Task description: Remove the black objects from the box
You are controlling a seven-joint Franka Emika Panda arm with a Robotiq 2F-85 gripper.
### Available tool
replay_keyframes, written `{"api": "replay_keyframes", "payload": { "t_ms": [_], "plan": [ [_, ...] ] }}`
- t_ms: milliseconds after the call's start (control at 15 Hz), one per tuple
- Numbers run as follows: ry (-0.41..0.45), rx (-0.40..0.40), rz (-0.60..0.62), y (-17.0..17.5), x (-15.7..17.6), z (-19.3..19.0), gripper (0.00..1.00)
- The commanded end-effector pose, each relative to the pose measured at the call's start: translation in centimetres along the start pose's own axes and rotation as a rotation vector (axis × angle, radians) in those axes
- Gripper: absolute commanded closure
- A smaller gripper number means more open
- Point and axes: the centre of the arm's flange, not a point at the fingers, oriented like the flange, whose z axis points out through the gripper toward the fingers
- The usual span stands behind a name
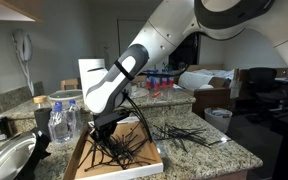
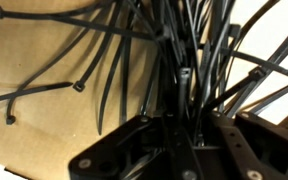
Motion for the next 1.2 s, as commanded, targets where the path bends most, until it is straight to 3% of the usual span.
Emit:
{"api": "replay_keyframes", "payload": {
  "t_ms": [0,467,1133],
  "plan": [
    [-0.033,-0.014,-0.025,0.3,-1.4,-1.5,0.91],
    [-0.05,-0.034,-0.089,1.8,-1.8,-8.0,0.9],
    [0.058,-0.033,-0.07,5.7,0.2,-14.8,0.9]
  ]
}}
